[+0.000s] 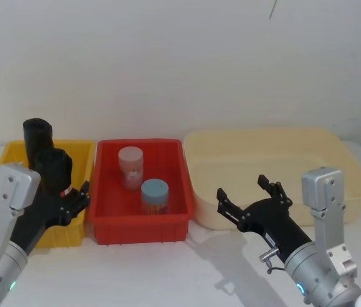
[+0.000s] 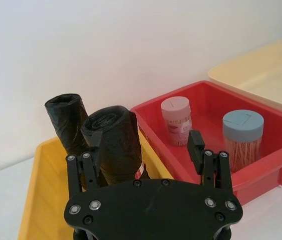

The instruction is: Pick up the garbage bag with the one hand and transfer it to the other hand.

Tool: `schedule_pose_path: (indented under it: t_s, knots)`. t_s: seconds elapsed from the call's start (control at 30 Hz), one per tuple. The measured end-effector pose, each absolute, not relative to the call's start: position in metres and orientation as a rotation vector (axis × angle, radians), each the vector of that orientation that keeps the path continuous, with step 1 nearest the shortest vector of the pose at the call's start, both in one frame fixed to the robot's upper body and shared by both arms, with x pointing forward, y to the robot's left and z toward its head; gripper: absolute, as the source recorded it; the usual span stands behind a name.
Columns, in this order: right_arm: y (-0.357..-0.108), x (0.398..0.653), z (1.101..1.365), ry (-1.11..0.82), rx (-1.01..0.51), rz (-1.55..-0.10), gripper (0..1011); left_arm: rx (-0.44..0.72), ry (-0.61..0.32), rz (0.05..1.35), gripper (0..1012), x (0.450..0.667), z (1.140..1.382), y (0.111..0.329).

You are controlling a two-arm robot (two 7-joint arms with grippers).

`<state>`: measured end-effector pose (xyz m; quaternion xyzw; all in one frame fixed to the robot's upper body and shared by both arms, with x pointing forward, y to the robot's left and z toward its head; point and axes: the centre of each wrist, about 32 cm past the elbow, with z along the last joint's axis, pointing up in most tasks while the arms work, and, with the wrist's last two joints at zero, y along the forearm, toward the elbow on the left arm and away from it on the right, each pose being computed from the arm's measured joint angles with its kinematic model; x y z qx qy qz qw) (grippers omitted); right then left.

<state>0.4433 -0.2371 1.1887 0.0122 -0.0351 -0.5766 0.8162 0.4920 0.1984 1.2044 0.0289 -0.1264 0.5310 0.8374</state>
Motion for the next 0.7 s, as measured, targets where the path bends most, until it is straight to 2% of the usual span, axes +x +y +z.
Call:
schedule_pose_path:
  t_s: [0.7]
  knots:
    - [-0.2371, 0.4433, 1.1887, -0.075, 0.026, -1.23, 1000, 0.061, -0.268, 1.124, 1001, 0.492, 1.2044, 0.1984]
